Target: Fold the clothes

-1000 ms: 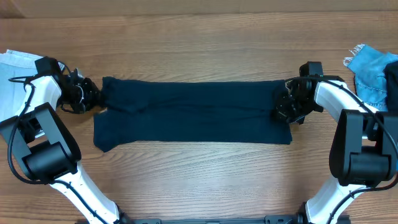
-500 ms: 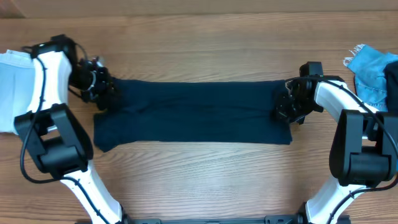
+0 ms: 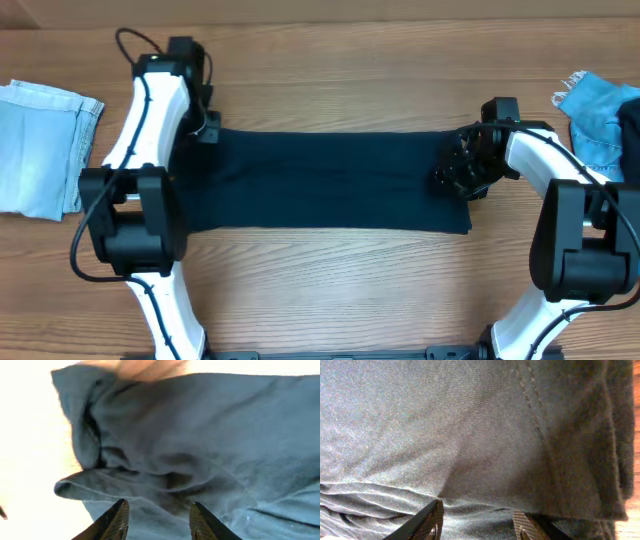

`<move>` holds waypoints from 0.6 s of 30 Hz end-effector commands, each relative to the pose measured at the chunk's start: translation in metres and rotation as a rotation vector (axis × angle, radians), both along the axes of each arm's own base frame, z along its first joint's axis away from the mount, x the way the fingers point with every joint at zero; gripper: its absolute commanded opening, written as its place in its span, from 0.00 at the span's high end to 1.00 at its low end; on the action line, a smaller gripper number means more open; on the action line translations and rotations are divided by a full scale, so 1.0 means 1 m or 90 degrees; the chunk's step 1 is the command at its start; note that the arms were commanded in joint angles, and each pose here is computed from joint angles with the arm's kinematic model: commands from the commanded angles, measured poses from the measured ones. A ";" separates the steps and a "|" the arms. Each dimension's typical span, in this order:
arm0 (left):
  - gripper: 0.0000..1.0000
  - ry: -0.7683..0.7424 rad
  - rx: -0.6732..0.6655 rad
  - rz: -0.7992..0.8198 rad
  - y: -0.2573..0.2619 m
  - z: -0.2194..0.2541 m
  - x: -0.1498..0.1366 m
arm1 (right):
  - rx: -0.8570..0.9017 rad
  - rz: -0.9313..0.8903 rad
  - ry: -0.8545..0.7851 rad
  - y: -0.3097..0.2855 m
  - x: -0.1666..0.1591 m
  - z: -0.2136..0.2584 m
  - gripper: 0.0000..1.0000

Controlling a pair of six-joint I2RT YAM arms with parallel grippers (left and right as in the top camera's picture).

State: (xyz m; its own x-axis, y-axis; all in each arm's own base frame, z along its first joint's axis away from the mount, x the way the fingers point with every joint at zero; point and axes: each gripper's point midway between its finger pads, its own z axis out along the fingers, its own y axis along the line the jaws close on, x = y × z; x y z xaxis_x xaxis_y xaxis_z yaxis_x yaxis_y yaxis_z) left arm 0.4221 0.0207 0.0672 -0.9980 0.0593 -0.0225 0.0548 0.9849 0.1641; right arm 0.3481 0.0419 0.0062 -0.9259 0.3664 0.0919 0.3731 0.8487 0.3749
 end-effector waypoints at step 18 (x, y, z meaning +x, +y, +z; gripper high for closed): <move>0.58 -0.177 -0.050 -0.209 -0.092 0.128 -0.021 | -0.050 0.077 -0.352 -0.010 0.059 0.148 0.35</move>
